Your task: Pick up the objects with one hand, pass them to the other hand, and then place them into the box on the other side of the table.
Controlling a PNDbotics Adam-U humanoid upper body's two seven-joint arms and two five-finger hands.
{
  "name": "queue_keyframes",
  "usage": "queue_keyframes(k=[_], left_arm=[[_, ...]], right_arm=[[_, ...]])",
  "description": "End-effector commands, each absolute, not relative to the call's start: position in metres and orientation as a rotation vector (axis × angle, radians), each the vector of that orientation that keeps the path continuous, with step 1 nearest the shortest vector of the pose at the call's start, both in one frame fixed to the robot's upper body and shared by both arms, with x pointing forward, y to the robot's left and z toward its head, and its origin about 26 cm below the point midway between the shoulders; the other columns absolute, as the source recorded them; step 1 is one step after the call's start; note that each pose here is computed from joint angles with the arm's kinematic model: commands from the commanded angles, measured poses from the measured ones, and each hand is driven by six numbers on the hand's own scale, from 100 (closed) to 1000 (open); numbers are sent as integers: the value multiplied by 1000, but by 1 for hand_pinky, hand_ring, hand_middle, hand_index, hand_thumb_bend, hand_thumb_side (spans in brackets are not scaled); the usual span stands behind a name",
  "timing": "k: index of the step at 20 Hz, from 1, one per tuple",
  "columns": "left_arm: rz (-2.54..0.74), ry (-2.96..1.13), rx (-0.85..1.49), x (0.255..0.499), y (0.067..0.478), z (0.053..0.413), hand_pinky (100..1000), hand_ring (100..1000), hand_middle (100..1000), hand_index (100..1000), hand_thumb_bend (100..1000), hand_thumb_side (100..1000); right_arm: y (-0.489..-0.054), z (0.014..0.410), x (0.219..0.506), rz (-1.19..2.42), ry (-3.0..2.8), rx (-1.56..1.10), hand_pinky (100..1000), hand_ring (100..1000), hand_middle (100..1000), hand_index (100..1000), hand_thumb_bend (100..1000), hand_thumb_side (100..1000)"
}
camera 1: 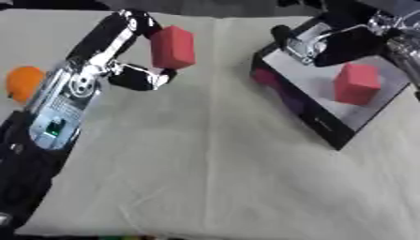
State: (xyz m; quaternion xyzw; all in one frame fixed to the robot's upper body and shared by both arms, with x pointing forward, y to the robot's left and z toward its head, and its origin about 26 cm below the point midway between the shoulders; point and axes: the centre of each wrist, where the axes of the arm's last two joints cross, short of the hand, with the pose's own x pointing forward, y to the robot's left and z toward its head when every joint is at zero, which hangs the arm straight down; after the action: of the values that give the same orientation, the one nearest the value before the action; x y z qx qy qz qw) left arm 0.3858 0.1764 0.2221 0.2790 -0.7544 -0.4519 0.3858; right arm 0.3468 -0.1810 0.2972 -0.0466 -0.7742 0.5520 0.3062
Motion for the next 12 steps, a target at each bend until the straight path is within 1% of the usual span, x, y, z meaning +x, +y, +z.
queue_keyframes(k=[1, 12], left_arm=[[-1146, -1970, 716, 385, 167, 232, 778, 679, 608, 549, 255, 100], [-1137, -2020, 647, 383, 140, 233, 776, 676, 604, 547, 243, 100]], right_arm=[[-177, 305, 346, 1506, -2058, -155, 943, 966, 1000, 1000, 100, 239], [-160, 296, 353, 1599, -2015, -225, 945, 975, 1000, 1000, 100, 213]])
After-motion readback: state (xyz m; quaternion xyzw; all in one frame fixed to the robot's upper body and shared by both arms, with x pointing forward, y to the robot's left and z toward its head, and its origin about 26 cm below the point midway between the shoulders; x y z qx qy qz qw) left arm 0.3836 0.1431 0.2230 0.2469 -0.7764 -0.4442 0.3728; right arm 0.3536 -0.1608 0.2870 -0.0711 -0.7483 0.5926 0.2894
